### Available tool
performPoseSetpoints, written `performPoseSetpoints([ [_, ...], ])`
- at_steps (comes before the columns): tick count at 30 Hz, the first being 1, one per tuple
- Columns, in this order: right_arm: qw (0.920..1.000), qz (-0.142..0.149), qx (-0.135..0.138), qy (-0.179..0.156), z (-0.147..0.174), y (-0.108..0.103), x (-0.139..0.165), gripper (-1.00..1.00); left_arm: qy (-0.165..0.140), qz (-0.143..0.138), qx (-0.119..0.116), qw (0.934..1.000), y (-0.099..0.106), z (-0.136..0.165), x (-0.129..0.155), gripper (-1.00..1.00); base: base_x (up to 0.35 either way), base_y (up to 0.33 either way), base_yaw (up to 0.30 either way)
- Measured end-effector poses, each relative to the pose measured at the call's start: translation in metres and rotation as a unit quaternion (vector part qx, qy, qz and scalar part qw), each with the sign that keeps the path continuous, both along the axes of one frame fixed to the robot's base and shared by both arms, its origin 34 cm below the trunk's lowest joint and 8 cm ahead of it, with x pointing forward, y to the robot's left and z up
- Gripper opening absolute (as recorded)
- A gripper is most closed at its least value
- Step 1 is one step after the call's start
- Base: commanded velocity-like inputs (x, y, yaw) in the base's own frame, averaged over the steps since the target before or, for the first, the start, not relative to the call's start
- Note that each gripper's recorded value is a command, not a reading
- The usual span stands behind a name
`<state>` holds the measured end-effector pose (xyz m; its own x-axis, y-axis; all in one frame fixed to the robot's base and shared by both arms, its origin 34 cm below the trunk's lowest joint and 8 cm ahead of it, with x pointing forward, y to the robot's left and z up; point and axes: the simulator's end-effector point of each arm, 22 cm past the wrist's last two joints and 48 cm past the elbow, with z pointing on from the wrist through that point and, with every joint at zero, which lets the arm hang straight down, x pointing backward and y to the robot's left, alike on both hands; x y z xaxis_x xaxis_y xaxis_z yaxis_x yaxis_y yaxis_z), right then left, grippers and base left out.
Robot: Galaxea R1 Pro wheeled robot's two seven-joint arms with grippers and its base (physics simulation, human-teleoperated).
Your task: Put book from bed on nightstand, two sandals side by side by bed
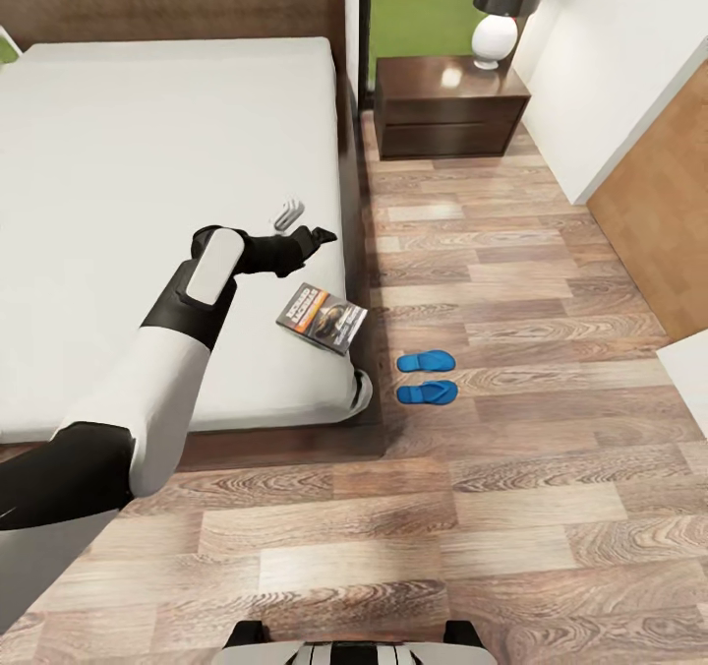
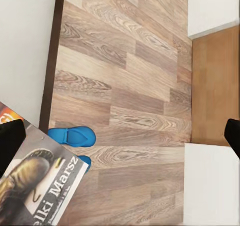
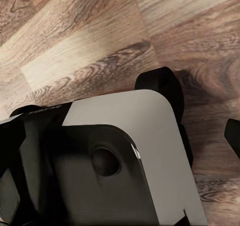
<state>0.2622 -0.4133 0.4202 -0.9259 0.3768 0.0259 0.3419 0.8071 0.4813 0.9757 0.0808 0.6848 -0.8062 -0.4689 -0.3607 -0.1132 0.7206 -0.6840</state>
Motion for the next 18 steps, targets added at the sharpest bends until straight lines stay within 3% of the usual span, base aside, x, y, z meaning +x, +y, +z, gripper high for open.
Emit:
performPoseSetpoints([
  [7,1.0000,0.000,0.000,0.000,0.013,0.000,0.001,1.00,0.005,-0.007,-0.009,0.9999,-0.003,0.009,-0.004,1.00,0.000,0.000,0.000],
  [15,1.0000,0.000,0.000,0.000,0.027,0.000,0.002,1.00,0.000,-0.039,-0.049,0.9980,-0.025,0.029,-0.013,1.00,0.000,0.000,0.000],
  [18,1.0000,0.000,0.000,0.000,0.032,0.000,0.002,1.00,0.025,-0.066,-0.059,0.9958,-0.038,0.022,-0.034,1.00,0.000,0.000,0.000],
])
